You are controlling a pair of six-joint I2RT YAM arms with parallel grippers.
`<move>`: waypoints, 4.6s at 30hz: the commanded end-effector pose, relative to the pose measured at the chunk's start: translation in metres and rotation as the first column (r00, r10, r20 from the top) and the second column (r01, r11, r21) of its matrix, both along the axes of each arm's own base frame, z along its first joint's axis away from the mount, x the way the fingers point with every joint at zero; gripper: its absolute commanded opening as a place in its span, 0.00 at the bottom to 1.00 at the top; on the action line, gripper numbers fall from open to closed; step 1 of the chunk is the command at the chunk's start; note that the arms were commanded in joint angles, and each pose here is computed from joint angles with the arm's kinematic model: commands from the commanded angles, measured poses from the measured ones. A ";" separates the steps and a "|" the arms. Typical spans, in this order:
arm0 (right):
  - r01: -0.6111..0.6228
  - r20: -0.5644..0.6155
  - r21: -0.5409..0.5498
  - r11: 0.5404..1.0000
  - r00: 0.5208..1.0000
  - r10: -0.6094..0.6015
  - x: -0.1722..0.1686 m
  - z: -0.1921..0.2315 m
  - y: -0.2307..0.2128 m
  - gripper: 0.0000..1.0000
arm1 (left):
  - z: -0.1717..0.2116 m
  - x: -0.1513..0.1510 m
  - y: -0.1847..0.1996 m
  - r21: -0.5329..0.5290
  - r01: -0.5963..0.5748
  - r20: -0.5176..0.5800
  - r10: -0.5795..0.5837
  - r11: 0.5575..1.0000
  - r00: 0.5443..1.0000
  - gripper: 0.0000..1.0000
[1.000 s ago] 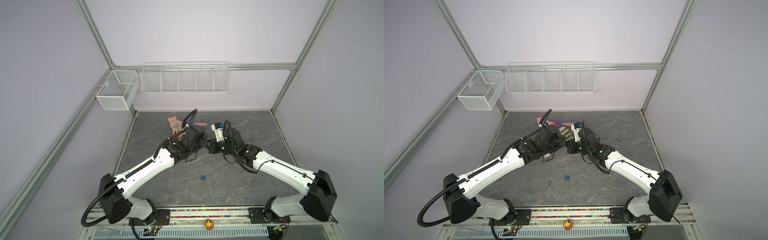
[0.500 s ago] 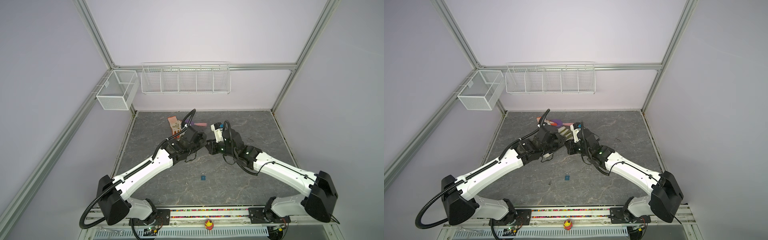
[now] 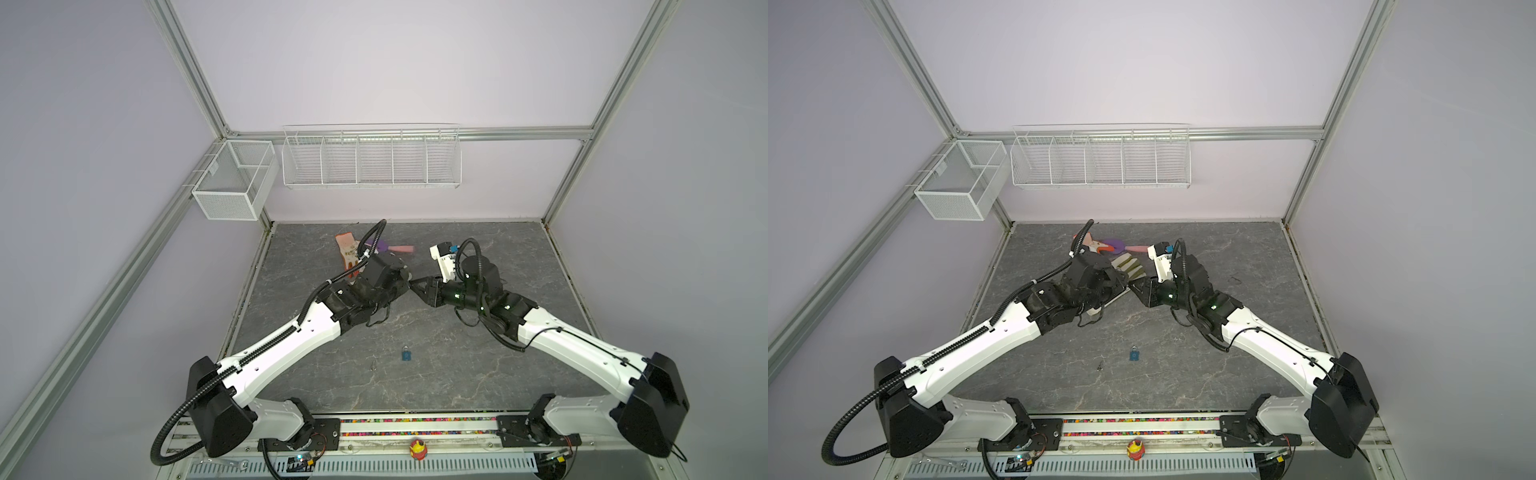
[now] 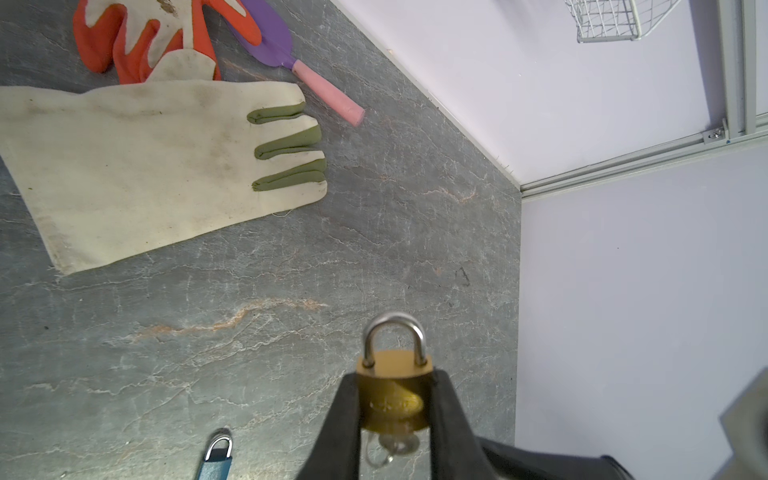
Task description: Unlock with the key
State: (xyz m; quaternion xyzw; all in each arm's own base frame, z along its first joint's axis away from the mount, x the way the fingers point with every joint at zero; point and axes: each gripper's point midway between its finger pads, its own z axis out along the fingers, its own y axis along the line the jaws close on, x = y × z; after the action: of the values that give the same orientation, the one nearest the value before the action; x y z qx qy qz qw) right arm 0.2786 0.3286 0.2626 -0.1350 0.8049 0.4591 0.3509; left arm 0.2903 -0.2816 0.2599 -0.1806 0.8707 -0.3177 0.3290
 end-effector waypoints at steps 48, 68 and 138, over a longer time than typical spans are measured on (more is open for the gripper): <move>-0.048 0.069 0.029 0.998 0.997 0.046 -0.022 -0.001 0.003 0.16 | 0.015 0.004 -0.007 -0.130 -0.007 -0.005 0.006 0.991 1.000 0.00; 0.041 0.071 0.043 0.998 0.997 -0.044 0.001 0.007 -0.005 0.15 | 0.018 -0.001 -0.003 -0.140 0.002 0.002 -0.001 0.990 1.000 0.00; -0.021 0.216 -0.090 0.996 0.976 0.040 -0.020 0.020 -0.020 0.27 | 0.011 -0.017 -0.023 -0.080 0.109 0.010 -0.109 0.991 0.994 0.00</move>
State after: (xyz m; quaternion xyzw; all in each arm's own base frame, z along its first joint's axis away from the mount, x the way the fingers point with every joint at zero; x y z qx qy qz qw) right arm 0.2677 0.3158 0.2612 -0.2142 0.7950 0.3836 0.4183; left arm 0.2737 -0.3079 0.2679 -0.1508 0.8679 -0.3731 0.2912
